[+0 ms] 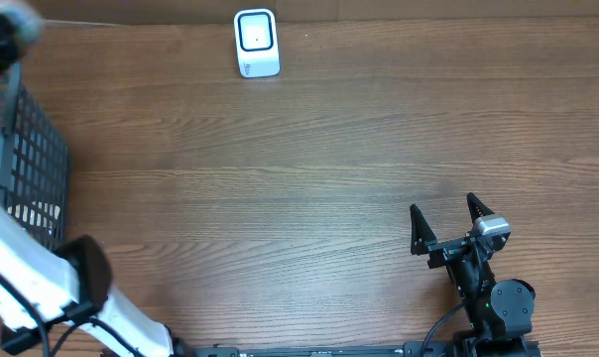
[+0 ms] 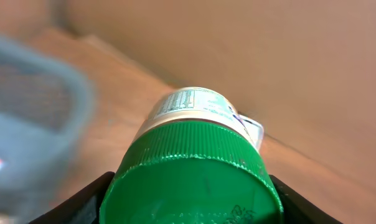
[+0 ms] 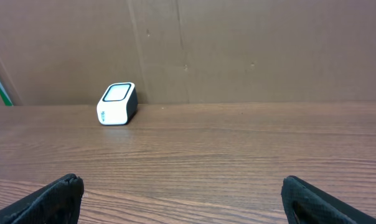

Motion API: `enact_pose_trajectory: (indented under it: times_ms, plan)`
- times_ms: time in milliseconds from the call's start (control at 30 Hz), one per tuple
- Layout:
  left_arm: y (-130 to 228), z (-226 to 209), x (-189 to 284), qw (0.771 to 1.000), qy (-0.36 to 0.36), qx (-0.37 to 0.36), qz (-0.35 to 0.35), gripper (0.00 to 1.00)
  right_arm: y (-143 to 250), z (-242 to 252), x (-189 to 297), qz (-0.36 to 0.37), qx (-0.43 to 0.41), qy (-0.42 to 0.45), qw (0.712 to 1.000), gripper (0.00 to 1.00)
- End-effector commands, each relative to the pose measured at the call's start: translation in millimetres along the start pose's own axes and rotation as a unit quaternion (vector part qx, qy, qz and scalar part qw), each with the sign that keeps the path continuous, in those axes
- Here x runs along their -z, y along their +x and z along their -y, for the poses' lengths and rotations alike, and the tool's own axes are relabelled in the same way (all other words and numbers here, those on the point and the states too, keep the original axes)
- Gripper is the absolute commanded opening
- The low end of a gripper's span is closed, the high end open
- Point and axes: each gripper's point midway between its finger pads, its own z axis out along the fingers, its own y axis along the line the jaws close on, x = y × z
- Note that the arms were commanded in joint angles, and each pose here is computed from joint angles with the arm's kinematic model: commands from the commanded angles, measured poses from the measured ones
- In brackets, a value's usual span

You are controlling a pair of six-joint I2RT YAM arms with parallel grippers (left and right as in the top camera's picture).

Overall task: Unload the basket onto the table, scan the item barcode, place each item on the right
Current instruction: 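Carry the jar with the left gripper past the white scanner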

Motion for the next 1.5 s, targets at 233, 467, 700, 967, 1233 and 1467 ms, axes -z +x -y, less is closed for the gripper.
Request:
enact_pose_trajectory:
  times_ms: [233,467,700,967,1233,1467]
  plan:
    - [97,129,-46,0.977,0.099,-0.118,-0.147,0.47,2,0,0,0.002,-0.002,-0.001,1.000,1.00]
    - [185,157,-88,0.943,0.068,-0.184,-0.267,0.48,2,0,0,0.002,-0.002,-0.001,1.000,1.00]
    - [265,162,-132,0.913,0.039,-0.214,-0.346,0.49,2,0,0,0.002,-0.002,-0.001,1.000,1.00]
    - [347,146,-178,0.894,0.011,-0.207,-0.397,0.51,2,0,0,0.002,-0.002,-0.001,1.000,1.00]
    - [400,127,-198,0.882,-0.009,-0.230,-0.411,0.51,2,0,0,0.002,-0.002,-0.001,1.000,1.00]
    - [423,111,-206,0.876,-0.025,-0.247,-0.412,0.51,2,0,0,0.002,-0.002,-0.001,1.000,1.00]
